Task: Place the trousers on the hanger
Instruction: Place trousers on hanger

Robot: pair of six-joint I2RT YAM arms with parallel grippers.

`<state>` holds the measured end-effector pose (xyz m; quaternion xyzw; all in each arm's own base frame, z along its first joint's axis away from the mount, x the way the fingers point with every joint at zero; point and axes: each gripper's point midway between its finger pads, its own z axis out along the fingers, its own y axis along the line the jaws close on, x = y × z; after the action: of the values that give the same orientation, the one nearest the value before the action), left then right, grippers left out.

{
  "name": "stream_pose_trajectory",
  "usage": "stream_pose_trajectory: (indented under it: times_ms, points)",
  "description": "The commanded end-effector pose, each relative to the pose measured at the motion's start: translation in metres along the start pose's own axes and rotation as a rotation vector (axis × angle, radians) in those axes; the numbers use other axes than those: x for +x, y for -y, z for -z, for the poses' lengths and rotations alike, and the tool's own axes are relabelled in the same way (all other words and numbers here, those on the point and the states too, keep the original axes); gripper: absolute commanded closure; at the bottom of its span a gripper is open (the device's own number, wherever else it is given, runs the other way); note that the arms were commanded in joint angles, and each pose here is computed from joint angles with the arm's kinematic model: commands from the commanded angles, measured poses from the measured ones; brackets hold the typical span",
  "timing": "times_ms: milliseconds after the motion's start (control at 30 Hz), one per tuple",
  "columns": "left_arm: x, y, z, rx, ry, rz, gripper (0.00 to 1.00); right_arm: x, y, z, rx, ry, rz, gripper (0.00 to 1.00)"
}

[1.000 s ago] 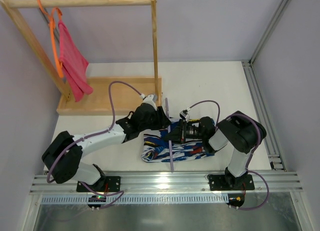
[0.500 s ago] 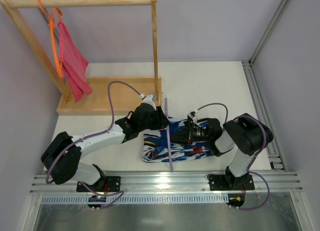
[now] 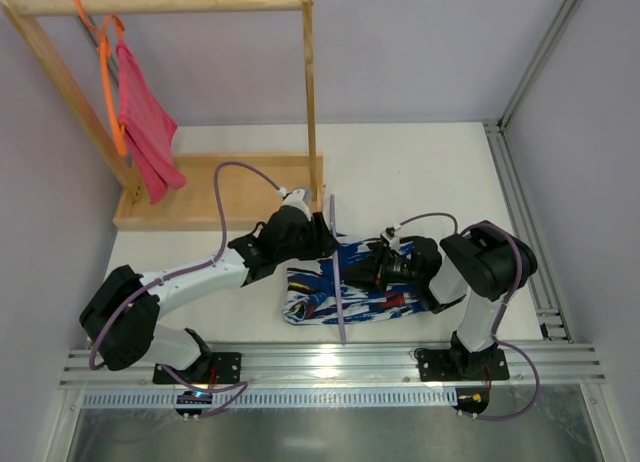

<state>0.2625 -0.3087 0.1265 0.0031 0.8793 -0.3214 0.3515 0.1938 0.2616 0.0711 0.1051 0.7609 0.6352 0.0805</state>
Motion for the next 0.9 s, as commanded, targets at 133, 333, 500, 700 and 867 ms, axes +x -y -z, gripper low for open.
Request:
stream_pose_trajectory:
  times_ms: [133,333,500,700,867]
  points:
    - [-0.014,0.019,0.011,0.055,0.027,-0.032,0.45,-0.025,-0.049,-0.005,-0.196,0.098,0.241,0.55]
    - [-0.011,0.026,0.014,0.075,0.026,-0.053,0.43,-0.027,-0.049,-0.006,-0.195,0.110,0.235,0.55]
    - [-0.013,0.037,0.014,0.105,0.049,-0.056,0.43,-0.029,-0.048,-0.006,-0.191,0.122,0.222,0.56]
    - [-0.007,0.044,0.013,0.127,0.069,-0.035,0.43,-0.031,-0.048,-0.004,-0.184,0.159,0.197,0.60]
    - [-0.004,0.051,0.015,0.144,0.091,-0.037,0.42,-0.030,-0.051,-0.002,-0.186,0.176,0.194,0.65]
